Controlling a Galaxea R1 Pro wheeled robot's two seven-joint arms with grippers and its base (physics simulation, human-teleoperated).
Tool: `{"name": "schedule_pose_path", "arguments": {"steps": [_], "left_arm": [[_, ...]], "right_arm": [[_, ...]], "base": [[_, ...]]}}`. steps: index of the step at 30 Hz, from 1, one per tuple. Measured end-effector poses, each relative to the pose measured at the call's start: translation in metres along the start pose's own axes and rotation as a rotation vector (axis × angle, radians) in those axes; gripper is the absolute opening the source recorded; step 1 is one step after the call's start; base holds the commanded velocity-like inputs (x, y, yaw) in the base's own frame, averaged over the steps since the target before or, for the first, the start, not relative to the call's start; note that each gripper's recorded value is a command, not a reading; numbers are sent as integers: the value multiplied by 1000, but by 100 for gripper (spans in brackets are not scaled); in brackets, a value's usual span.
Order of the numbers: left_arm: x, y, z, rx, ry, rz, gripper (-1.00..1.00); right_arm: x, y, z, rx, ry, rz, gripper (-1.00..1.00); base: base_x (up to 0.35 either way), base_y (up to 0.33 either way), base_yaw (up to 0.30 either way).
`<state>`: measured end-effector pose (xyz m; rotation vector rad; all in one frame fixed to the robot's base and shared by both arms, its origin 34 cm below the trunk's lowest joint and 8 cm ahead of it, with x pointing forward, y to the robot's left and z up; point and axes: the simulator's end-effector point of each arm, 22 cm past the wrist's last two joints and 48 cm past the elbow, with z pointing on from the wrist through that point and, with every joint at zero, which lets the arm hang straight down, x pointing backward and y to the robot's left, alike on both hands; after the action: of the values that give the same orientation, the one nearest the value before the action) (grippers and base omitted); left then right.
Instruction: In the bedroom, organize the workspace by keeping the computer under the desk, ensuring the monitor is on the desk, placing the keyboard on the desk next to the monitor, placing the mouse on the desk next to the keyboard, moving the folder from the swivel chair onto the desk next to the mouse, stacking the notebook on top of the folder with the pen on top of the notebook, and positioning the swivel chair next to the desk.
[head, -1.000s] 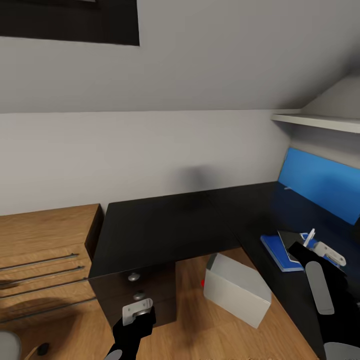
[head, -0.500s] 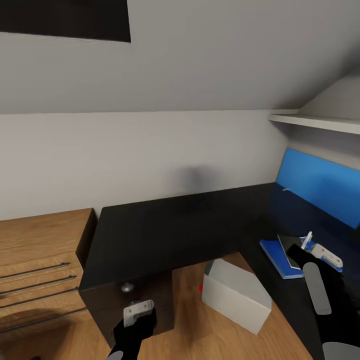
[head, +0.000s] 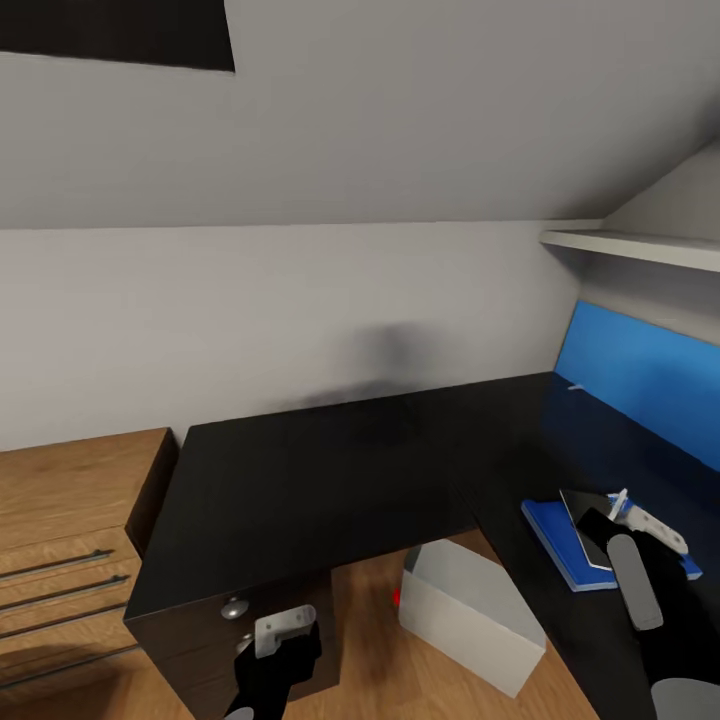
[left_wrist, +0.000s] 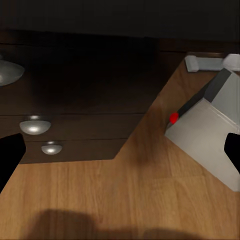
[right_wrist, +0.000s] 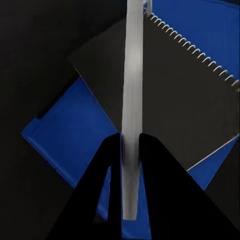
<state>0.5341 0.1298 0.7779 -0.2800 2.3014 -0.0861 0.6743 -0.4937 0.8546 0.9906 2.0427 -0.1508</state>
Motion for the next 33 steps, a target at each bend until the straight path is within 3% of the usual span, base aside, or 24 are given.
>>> {"name": "schedule_pose_path", "arguments": {"steps": [13, 33], "left_arm": [[1, -2, -1, 5, 1, 2, 100], [5, -11, -3, 22, 7, 15, 100]], "right_arm": [[-1, -10, 19, 38, 30, 4, -100], [-8, -34, 45, 114, 23, 36, -100]], "base": [[110, -1, 0], [5, 0, 0]]}}
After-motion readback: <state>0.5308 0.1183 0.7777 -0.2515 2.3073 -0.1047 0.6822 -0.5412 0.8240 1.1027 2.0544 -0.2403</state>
